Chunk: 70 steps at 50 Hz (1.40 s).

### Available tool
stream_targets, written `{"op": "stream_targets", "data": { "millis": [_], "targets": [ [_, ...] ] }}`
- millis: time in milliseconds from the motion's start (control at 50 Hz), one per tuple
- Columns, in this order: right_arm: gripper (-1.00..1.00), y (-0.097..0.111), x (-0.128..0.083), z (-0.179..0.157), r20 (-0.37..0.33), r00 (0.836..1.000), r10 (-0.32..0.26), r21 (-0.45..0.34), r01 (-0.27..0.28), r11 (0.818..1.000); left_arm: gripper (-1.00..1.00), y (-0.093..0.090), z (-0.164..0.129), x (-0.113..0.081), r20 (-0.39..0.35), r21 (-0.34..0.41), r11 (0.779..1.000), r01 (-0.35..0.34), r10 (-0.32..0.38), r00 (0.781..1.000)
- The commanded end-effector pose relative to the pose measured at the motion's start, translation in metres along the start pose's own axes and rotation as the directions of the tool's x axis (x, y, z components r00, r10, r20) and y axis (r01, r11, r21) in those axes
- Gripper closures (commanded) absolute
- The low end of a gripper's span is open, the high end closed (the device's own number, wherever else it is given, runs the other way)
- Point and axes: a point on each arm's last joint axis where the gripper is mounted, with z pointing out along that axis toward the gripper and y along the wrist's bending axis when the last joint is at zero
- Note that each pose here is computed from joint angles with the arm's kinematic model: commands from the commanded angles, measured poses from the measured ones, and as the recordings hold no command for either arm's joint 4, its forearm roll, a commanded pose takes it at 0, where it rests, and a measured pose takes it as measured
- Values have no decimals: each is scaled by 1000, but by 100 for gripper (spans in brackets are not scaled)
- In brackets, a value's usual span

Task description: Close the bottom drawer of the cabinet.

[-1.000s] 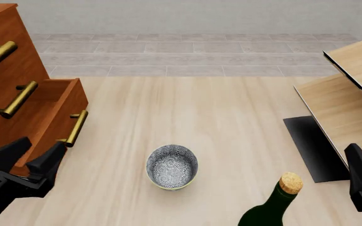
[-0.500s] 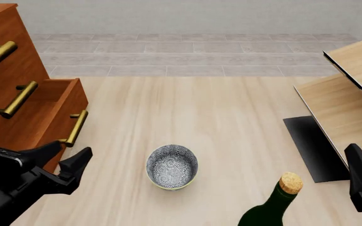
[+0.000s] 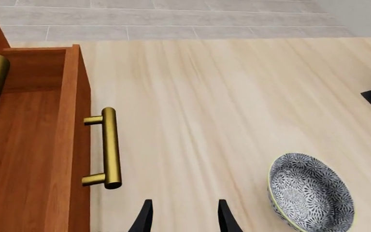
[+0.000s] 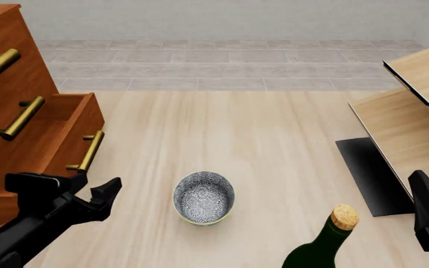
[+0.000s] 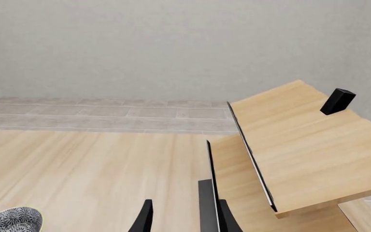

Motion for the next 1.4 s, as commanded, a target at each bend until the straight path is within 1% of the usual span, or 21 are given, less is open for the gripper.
{"op": "stream_targets", "data": {
  "millis": [20,60,140,300,500,560,680,740,1260,1360,1400],
  "targets": [
    [-100,0,0,0,1,1000,0,-1,0,1000,-100,13,19,7,-38,-66,998,23,-26,999],
    [-100,0,1,0,0,1000,0,-2,0,1000,-100,17,24,9,-44,-87,996,20,-24,999],
    [-100,0,0,0,1,1000,0,-3,0,1000,-100,20,27,9,-49,-101,995,11,-16,999],
    [-100,0,0,0,1,1000,0,-2,0,1000,-100,29,31,13,-47,-138,990,26,-32,998],
    [-100,0,0,0,1,1000,1,-3,-1,1000,-100,36,30,11,-45,-169,986,-1,-7,999],
    [-100,0,0,0,1,1000,1,-3,-1,1000,-100,39,28,11,-44,-182,983,-18,10,999],
    [-100,0,0,0,0,1000,2,-3,-2,1000,-100,46,25,9,-32,-218,975,-33,26,999],
    [-100,0,0,0,1,1000,2,-4,-2,1000,-100,48,25,9,-30,-230,973,-30,24,999],
    [-100,0,-1,0,3,1000,0,-5,0,1000,-100,55,19,10,-27,-265,963,-45,39,999],
    [-100,0,0,0,3,1000,0,-4,0,1000,-100,56,19,12,-26,-272,962,-37,31,999],
    [-100,0,0,0,3,1000,0,-3,0,1000,-100,57,19,14,-29,-277,960,-45,38,999]
  ]
}}
